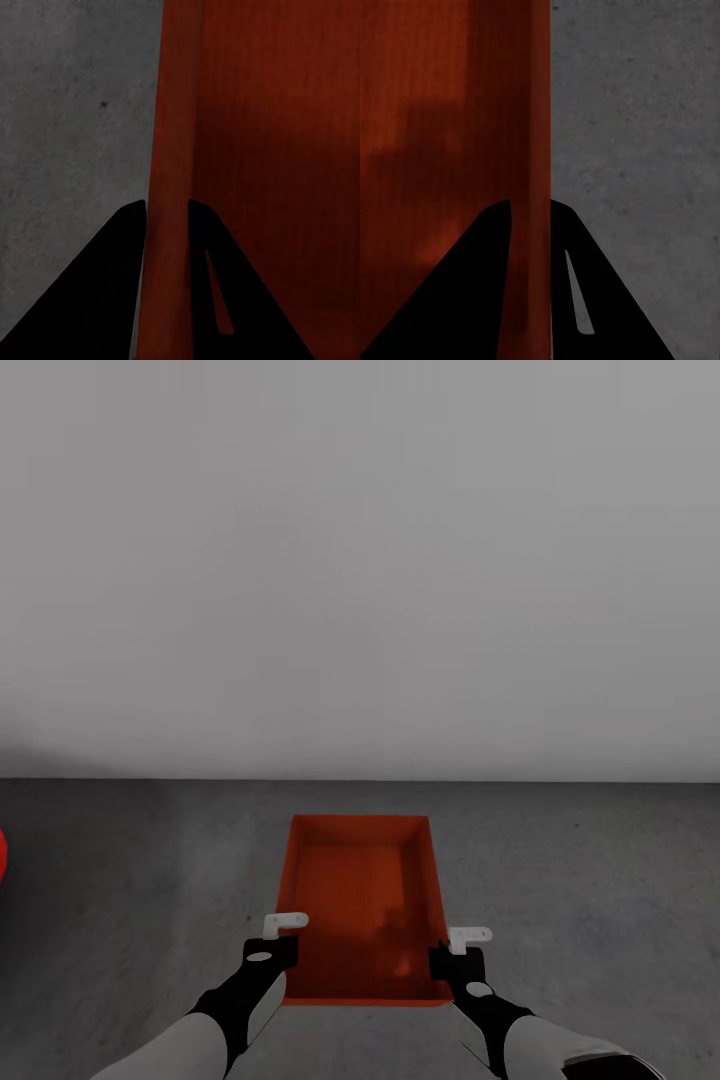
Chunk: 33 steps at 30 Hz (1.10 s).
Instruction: Move the two storage containers from the living room to the garage. In the garage, place one container on the floor and stack the other container on top of it (either order is fine).
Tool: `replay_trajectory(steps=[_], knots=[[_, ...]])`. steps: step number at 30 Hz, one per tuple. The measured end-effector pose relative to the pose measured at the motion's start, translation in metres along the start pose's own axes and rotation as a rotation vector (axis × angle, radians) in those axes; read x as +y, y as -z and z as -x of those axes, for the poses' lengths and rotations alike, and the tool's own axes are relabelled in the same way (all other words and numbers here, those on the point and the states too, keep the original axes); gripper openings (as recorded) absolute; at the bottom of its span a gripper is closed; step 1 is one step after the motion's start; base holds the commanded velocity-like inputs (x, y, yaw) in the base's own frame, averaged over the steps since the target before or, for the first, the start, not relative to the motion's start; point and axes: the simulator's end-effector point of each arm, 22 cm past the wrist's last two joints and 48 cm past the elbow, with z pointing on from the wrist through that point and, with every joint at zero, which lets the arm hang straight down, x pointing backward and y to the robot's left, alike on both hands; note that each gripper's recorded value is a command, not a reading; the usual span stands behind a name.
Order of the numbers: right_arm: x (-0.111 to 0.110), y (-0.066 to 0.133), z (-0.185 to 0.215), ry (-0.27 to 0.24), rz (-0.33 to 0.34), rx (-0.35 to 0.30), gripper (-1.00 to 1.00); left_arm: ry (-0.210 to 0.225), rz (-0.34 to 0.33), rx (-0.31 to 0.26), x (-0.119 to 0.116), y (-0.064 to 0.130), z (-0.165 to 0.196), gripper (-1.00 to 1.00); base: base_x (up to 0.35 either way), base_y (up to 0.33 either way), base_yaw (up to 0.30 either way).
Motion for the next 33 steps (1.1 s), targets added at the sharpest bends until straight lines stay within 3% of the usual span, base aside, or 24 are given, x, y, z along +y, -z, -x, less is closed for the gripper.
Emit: replay_trajectory(steps=[13, 33], knots=[[-0.0001, 0.0000, 0.0000, -0.001, 0.000, 0.000, -1.00, 0.000, 0.000, 0.000, -0.0001, 0.0000, 0.0000, -1.00, 0.000, 0.000, 0.135], [-0.0003, -0.0001, 0.0001, 0.000, 0.000, -0.001, -1.00, 0.000, 0.000, -0.001, -0.0003, 0.0001, 0.0001, -1.00, 0.000, 0.000, 0.008]])
